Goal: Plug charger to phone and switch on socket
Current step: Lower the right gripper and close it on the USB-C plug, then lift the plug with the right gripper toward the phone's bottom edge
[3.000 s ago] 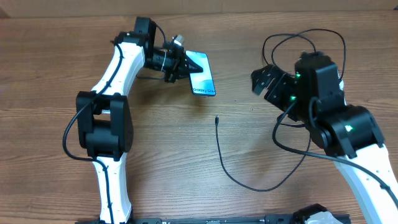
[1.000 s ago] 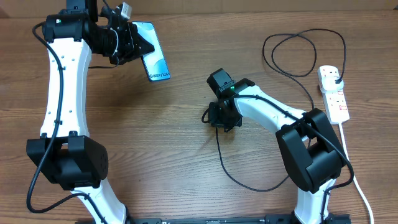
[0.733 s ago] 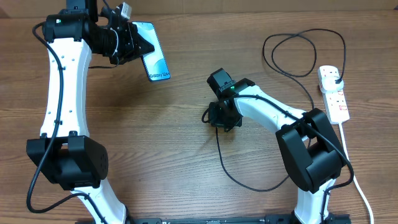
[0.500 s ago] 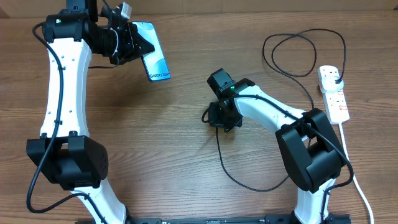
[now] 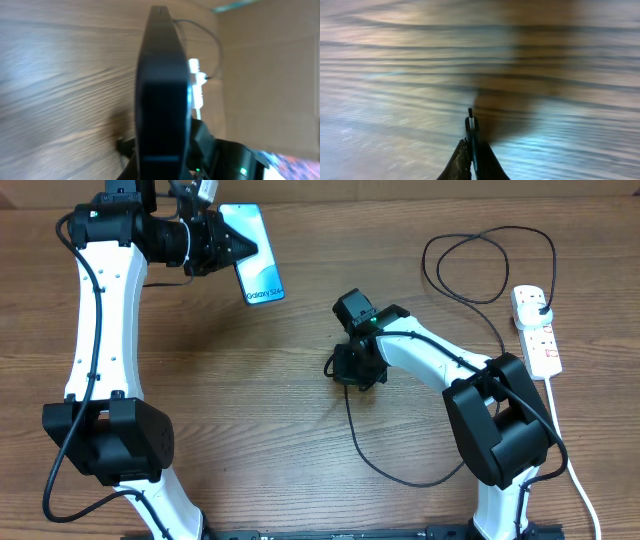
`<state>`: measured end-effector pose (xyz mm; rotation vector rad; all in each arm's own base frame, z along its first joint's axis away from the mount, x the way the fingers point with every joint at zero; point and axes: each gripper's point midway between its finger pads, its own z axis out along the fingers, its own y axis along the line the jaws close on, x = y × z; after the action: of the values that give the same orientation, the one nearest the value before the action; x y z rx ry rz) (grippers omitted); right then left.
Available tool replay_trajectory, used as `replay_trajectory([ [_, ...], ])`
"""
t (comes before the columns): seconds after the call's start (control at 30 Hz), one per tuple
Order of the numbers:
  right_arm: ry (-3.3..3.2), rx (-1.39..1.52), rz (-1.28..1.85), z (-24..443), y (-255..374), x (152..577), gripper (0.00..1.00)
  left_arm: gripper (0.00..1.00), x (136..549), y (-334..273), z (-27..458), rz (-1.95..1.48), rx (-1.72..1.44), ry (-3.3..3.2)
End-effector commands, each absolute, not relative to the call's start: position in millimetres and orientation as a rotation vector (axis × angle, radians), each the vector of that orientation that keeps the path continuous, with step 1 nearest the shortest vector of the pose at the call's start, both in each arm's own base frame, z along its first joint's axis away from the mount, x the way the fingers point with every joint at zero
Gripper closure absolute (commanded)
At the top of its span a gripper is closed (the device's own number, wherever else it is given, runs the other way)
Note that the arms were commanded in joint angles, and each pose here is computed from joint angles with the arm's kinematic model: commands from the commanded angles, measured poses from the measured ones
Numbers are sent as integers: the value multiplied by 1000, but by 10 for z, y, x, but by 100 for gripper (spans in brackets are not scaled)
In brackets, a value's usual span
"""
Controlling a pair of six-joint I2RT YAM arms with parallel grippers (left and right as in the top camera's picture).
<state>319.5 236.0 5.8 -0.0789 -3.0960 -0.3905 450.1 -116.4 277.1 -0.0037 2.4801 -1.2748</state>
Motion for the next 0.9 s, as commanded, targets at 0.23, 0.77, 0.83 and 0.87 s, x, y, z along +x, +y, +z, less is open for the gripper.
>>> replay_trajectory([
  [0.23, -2914, 475, -1436, 1765, 2960, 3350, 96, 96, 4343, -1446, 3548, -1686, 374, 2059],
  [0.77, -2515, 939, -2061, 2887, 3118, 3016, 96, 96, 4201, -1553, 3802, -1834, 507, 1913],
  [0.83, -2501, 933, -2093, 2959, 3134, 3037, 96, 96, 4179, -1555, 3828, -1854, 517, 1899],
  [0.87, -2501, 923, -2101, 2983, 3141, 3052, 96, 96, 4158, -1558, 3853, -1873, 528, 1884],
])
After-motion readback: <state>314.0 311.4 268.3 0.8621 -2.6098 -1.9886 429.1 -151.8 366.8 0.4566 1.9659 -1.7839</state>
